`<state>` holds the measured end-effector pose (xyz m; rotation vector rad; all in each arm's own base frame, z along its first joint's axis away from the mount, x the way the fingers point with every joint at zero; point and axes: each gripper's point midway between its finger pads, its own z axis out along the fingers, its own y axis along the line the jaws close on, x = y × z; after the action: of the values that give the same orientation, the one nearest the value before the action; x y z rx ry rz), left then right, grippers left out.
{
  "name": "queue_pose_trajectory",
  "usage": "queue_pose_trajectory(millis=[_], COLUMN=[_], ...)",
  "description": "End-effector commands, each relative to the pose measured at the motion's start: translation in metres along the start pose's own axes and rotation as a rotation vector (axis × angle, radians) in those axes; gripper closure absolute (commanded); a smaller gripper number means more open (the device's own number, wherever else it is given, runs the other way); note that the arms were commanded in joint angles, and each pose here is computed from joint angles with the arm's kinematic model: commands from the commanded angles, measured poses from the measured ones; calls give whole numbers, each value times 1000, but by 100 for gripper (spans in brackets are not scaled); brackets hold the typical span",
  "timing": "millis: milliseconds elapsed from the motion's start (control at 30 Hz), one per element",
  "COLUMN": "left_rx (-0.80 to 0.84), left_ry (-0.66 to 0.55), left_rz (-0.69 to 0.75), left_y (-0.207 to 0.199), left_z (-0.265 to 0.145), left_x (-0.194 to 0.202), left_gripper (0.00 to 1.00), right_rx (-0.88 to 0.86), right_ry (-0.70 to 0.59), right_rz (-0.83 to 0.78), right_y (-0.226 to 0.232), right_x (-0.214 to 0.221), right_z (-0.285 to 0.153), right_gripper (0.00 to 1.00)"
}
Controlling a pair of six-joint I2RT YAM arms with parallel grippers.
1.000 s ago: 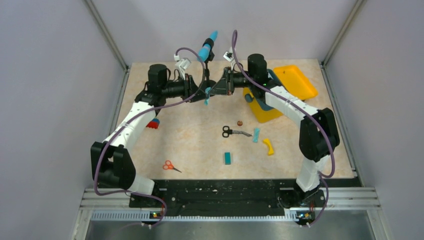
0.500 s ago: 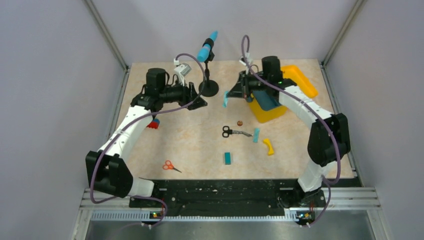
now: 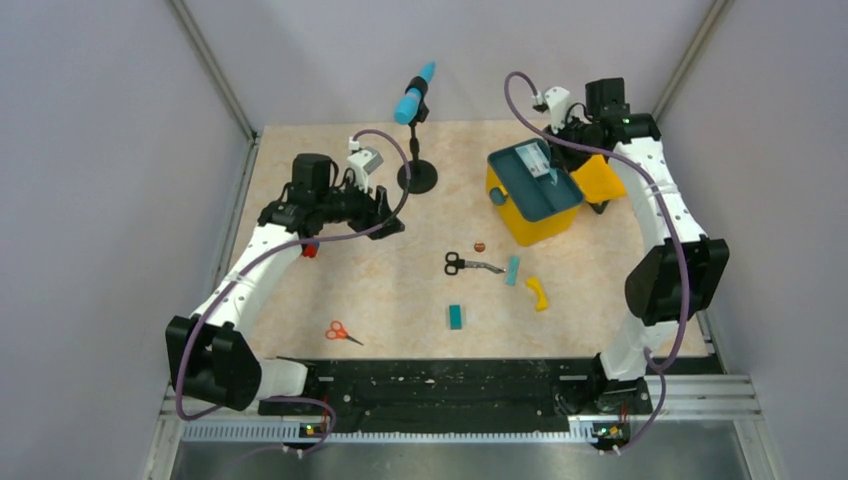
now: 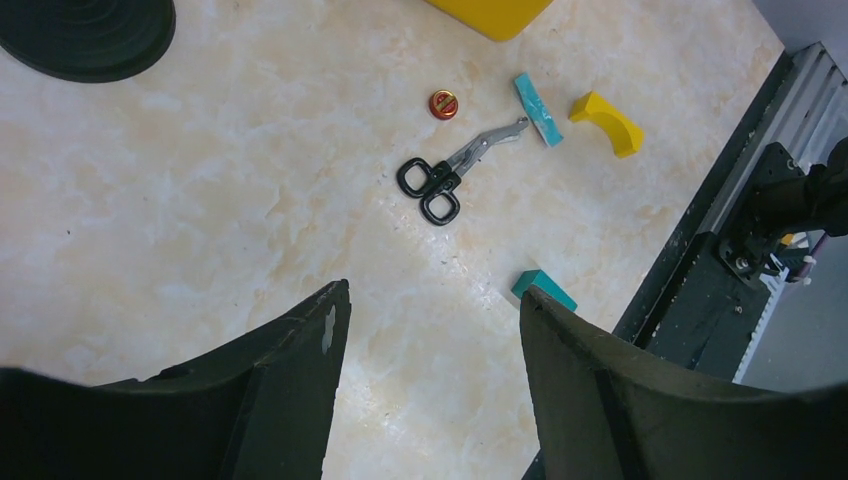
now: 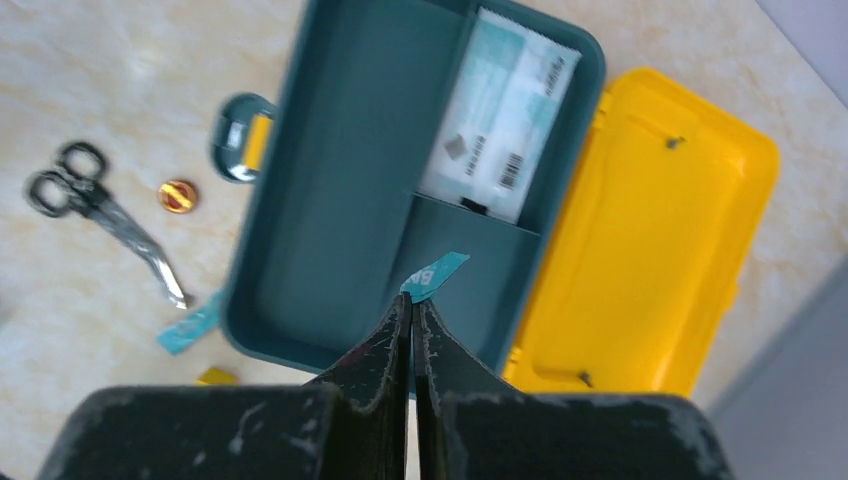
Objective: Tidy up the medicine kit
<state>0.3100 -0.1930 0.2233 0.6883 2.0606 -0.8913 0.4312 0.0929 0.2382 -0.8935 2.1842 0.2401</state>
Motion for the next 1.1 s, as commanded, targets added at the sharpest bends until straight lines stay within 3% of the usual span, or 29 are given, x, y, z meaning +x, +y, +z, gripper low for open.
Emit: queue_pose_trajectory(millis=[0, 167, 333, 367, 467, 633, 833, 1067], left_rx=[-12, -18, -42, -46, -50, -56, -73, -178], left_ry=[-26, -24, -22, -22, -17, -10, -7, -3], left_rz=[43, 40, 41, 46, 46, 44, 47, 29], left_y=[-2, 0, 4, 5, 6, 7, 10, 27], left_z=[-7, -6, -6, -6, -6, -7, -7, -14], left_x=[-4, -3, -3, -4, -2, 1, 2, 10], left_gripper=[32, 32, 32, 32, 32, 32, 32, 32], right_rx=[146, 129, 101, 104, 134, 123, -178, -386], right_ry=[198, 328, 372, 375, 385, 275, 86, 88], right_rz=[-98, -62, -22, -13, 29, 68, 20, -158], right_y=[-37, -42, -39, -39, -44, -38, 41, 163], right_x=[29, 56, 66, 66, 60, 23, -13, 22], right_z=[3, 24, 35, 35, 30, 11, 6, 27], right_gripper=[100, 100, 100, 97, 72, 61, 59, 57])
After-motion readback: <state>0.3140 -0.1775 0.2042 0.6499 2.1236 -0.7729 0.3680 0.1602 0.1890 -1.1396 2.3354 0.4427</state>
